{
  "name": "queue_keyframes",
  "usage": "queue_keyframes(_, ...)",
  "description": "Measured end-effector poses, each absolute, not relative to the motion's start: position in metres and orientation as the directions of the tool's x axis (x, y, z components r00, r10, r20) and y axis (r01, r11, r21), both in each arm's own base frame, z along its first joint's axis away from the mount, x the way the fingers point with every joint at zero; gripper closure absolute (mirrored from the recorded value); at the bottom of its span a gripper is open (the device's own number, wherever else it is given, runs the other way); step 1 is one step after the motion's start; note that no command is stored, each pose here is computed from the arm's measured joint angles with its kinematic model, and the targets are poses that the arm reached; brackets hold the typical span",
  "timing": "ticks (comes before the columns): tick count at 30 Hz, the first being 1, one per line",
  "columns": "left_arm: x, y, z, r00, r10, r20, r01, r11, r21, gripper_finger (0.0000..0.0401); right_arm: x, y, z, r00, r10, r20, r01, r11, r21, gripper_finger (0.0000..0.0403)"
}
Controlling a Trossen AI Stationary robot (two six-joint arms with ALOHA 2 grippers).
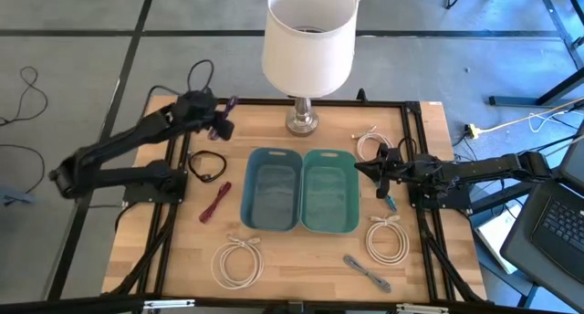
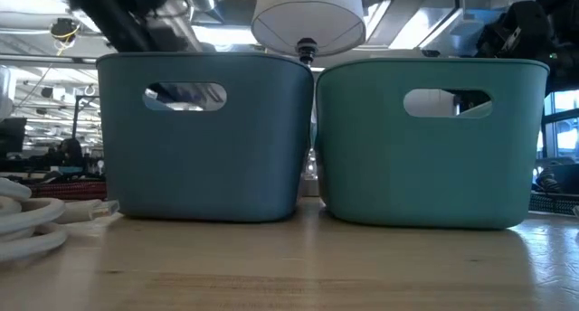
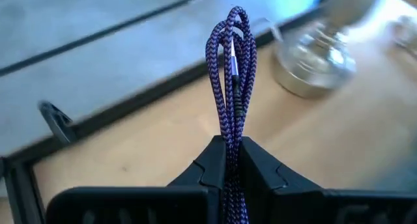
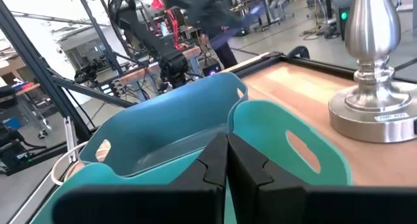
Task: Pick and place items into bin
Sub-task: Put the purple patterned USB cable into the lue bin
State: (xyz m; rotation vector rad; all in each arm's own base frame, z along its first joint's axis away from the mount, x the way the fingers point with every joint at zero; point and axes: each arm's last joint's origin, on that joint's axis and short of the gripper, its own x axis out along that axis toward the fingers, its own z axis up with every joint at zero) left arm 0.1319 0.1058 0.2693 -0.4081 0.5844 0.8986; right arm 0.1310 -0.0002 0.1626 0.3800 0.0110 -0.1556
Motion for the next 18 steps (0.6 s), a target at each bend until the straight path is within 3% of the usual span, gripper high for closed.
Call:
queue_keyframes(5, 0.131, 0.067, 0.28, 0.656, 0.47, -0.59, -0.696, 0.679, -0.233, 0.0381, 0.131, 0.0, 0.163, 0.988, -0.149, -0.038, 0.153, 0.917, 0.369, 0.0393)
queue_keyframes(11, 0.167, 0.023, 0.288, 0.876, 0.254, -0.41, -0.409, 0.842, -0.352, 0.0382, 0.131, -0.001, 0.164, 0.983, -0.182, -0.023, 0.177, 0.912, 0.371, 0.0393)
queue_keyframes(14, 0.187, -0.002, 0.277, 0.911, 0.133, -0.39, -0.281, 0.893, -0.351, 0.0382, 0.131, -0.001, 0.164, 0.981, -0.191, -0.024, 0.186, 0.91, 0.37, 0.0393)
queue_keyframes(18, 0.207, -0.024, 0.261, 0.894, 0.123, -0.43, -0.266, 0.92, -0.289, 0.0383, 0.131, -0.001, 0.164, 0.981, -0.192, -0.023, 0.187, 0.911, 0.369, 0.0393)
